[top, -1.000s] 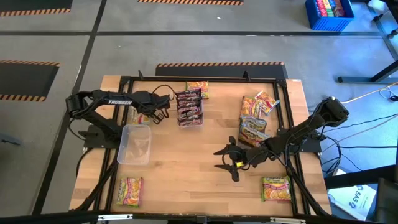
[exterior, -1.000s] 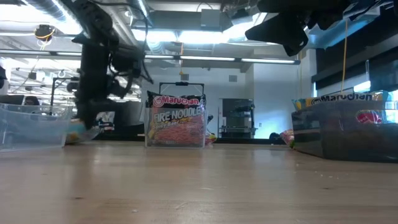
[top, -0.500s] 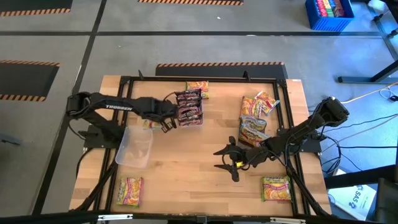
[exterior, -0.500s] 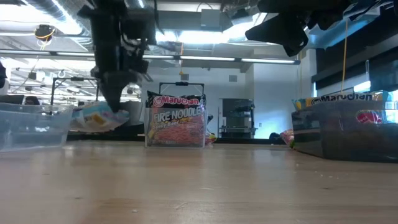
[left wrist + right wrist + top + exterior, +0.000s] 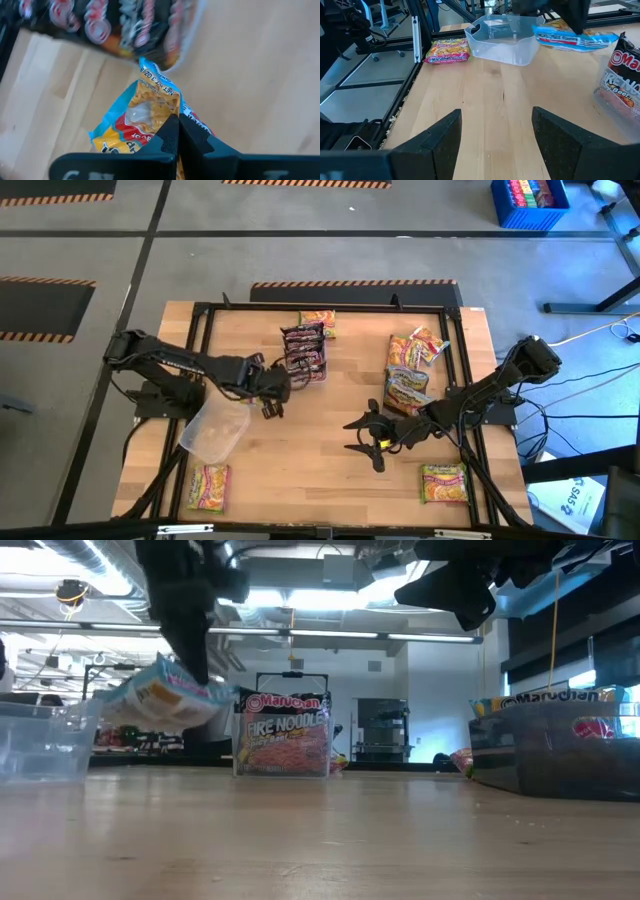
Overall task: Sort Maruchan noodles
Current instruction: Put the blue noodle pack into the black bin
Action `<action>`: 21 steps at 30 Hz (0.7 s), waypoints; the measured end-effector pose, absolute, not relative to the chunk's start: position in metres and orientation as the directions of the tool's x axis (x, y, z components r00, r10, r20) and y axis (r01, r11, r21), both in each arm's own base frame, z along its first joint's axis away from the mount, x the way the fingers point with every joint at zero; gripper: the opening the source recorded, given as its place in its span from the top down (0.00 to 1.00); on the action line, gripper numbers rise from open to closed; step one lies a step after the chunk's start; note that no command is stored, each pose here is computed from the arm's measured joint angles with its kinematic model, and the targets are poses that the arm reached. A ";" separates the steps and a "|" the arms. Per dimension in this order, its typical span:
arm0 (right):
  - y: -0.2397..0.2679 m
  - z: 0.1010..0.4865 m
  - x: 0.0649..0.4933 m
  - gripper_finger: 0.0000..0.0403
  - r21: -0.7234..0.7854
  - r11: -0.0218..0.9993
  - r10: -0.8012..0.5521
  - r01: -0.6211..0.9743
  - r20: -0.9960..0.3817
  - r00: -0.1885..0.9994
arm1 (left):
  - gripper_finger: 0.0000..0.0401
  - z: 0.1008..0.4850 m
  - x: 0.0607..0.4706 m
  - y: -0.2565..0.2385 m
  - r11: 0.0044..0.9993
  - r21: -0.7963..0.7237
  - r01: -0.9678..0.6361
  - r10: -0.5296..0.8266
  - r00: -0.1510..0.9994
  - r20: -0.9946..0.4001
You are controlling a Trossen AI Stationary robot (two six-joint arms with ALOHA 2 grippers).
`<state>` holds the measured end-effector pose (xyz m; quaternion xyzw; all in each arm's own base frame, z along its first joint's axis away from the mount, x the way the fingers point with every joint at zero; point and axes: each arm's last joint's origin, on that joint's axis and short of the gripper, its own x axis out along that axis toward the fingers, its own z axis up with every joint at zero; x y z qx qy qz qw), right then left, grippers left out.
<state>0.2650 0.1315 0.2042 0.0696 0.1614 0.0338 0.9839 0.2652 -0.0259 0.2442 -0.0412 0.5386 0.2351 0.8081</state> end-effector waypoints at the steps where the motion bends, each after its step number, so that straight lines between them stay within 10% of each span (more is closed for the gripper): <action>1: 0.132 0.204 0.265 0.44 0.148 0.988 0.089 -0.044 -0.313 0.946 | 1.00 0.247 0.266 -0.030 0.893 0.181 -0.412 0.330 0.324 -0.887; 21: 0.131 0.202 0.264 0.44 0.138 0.990 0.084 -0.039 -0.334 0.939 | 1.00 0.247 0.296 -0.124 0.994 0.100 0.045 0.031 0.762 -0.647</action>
